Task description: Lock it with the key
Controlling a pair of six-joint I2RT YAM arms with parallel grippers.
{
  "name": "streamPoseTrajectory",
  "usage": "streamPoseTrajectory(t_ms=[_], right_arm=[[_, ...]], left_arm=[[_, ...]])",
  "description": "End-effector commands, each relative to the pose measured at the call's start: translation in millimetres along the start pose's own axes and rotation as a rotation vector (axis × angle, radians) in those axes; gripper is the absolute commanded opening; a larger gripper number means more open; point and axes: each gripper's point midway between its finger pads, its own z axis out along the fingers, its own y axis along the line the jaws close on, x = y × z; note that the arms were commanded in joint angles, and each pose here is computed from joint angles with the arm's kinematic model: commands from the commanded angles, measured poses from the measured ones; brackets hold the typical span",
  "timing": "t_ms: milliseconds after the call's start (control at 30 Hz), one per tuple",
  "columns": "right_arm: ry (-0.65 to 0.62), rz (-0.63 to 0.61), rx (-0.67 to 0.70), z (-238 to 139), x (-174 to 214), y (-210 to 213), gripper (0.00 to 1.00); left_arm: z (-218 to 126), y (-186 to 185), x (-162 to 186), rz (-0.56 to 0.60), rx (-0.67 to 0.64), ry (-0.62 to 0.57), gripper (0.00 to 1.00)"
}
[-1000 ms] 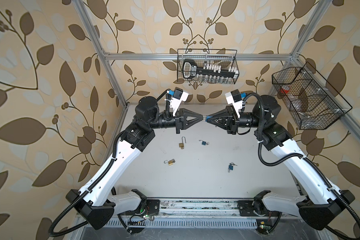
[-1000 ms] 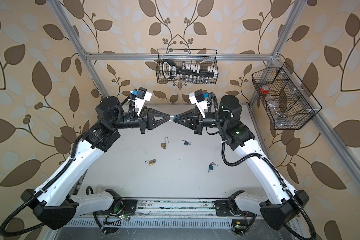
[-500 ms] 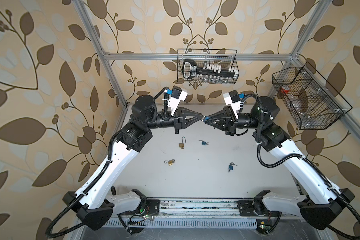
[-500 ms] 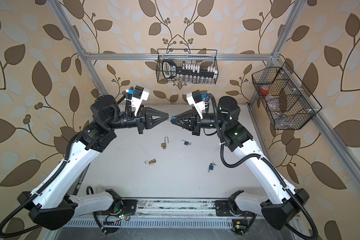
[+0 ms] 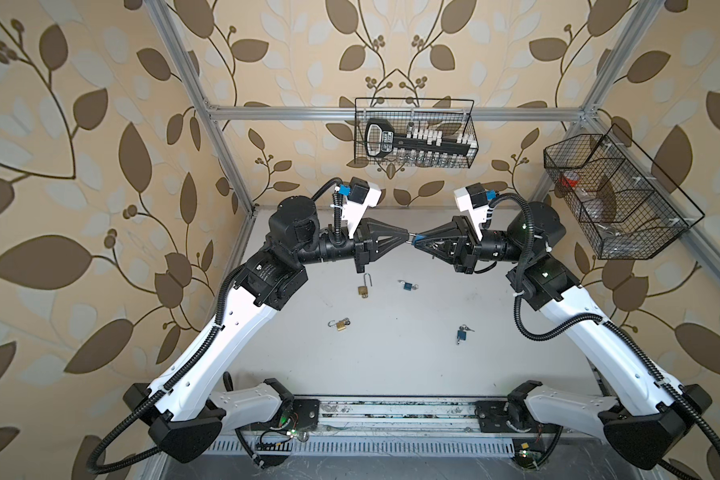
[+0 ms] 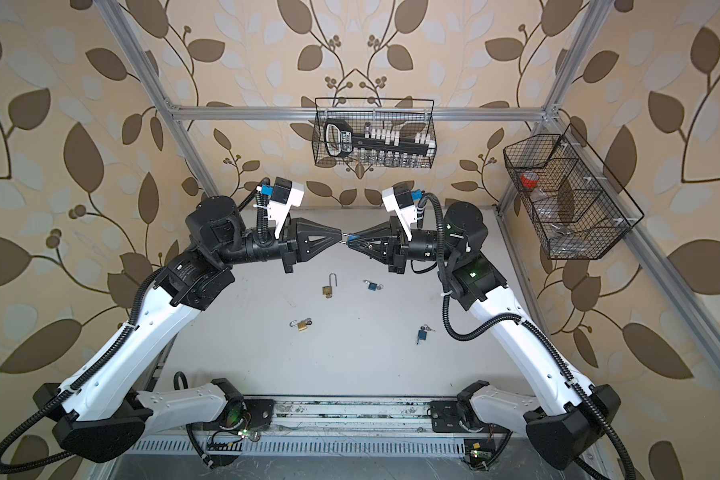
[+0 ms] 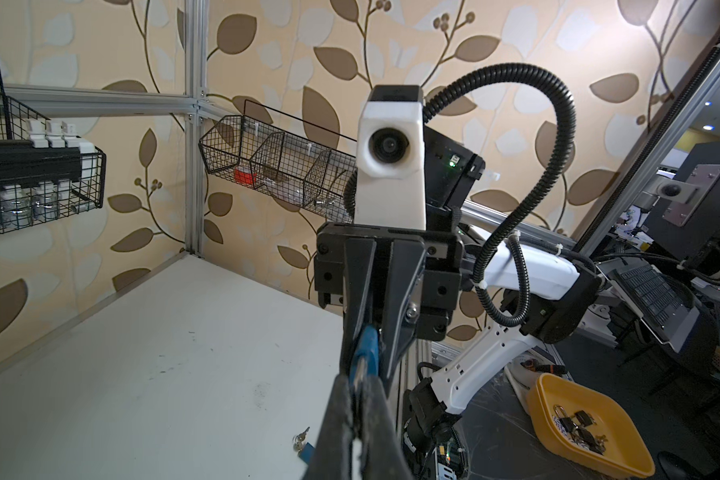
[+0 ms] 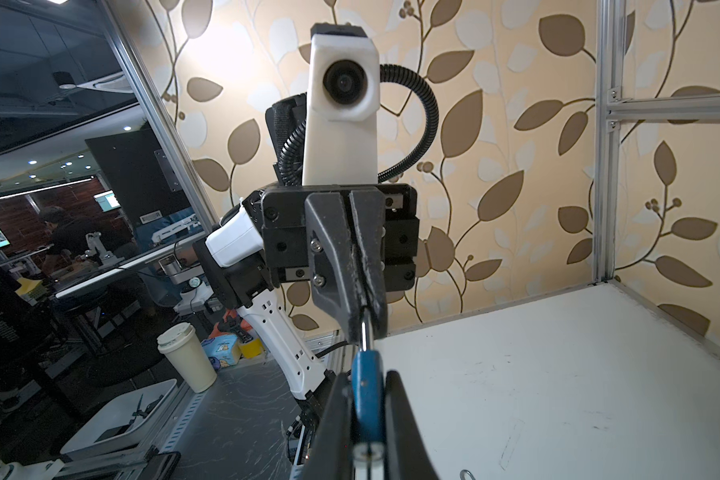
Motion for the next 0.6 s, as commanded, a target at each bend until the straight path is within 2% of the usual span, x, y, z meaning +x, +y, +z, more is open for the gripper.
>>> streamPoseTrajectory(t_ms=[0, 67, 367, 567], right_arm=[[-0.123, -0.037, 0.044, -6.3, -27.8, 1.9, 0.00], [-0.162, -0.030, 0.083, -10.4, -33.6, -1.2, 0.00], [-0.342, 0.093, 0.059, -22.3, -49.3, 5.7, 0.00], [-0.305, 0.112, 0.044, -16.0, -37.7, 5.2, 0.00]], left_arm=[[6.0, -15.7, 16.8, -0.014, 0.084, 0.053, 0.00], [5.8, -16.2, 16.2, -0.016, 0.087, 0.050, 0.00], [5.0, -19.5, 8.6, -0.009, 0.092, 0.029, 0.00], [6.4, -22.0, 4.0, -0.015, 0.110, 0.023, 0.00]])
